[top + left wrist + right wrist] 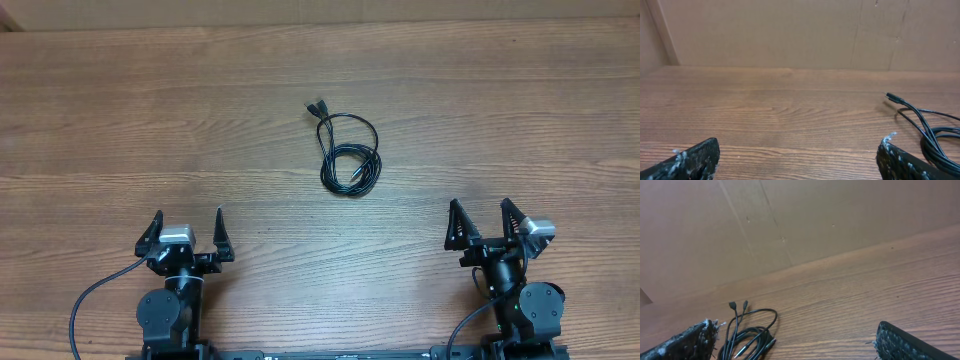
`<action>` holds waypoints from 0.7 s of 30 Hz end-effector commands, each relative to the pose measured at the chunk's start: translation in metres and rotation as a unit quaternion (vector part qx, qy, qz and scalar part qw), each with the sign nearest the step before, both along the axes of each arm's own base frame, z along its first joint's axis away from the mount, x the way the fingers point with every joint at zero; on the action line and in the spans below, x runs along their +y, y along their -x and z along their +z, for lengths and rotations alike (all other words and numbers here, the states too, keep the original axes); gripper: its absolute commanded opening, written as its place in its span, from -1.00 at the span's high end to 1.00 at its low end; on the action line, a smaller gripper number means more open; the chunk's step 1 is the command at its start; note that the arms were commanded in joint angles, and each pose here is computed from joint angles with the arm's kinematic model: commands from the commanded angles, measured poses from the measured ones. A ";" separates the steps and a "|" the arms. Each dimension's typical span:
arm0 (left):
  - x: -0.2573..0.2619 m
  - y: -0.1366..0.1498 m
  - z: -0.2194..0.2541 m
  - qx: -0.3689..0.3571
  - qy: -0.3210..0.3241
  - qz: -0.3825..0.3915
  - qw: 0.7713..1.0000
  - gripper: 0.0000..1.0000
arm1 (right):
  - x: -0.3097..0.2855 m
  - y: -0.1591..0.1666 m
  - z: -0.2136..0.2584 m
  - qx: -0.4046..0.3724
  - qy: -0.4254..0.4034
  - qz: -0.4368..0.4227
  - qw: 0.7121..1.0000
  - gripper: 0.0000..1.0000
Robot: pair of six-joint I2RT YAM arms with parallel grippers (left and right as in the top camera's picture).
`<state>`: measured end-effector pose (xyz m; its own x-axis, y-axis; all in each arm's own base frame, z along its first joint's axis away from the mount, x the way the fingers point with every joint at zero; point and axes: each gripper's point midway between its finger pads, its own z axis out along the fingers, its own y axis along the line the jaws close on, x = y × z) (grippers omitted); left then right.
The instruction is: Untangle cables
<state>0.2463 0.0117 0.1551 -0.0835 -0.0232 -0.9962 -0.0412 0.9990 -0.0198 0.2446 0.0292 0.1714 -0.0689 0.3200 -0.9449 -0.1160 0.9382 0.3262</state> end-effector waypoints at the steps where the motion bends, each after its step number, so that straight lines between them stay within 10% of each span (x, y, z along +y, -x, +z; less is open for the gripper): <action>1: 0.000 0.000 0.001 -0.003 -0.011 -0.001 1.000 -1.00 | 0.000 0.000 -0.002 -0.002 0.002 -0.001 1.000 -1.00; 21: -0.002 0.001 0.048 -0.098 -0.049 0.000 0.994 -0.99 | 0.000 0.000 -0.002 -0.002 0.002 -0.001 1.000 -1.00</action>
<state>0.2467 0.0086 0.1919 0.0653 0.0017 -0.9979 -0.0274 0.9996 -0.0001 0.2446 0.0293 0.1713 -0.0694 0.3196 -0.9450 -0.1163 0.9383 0.3258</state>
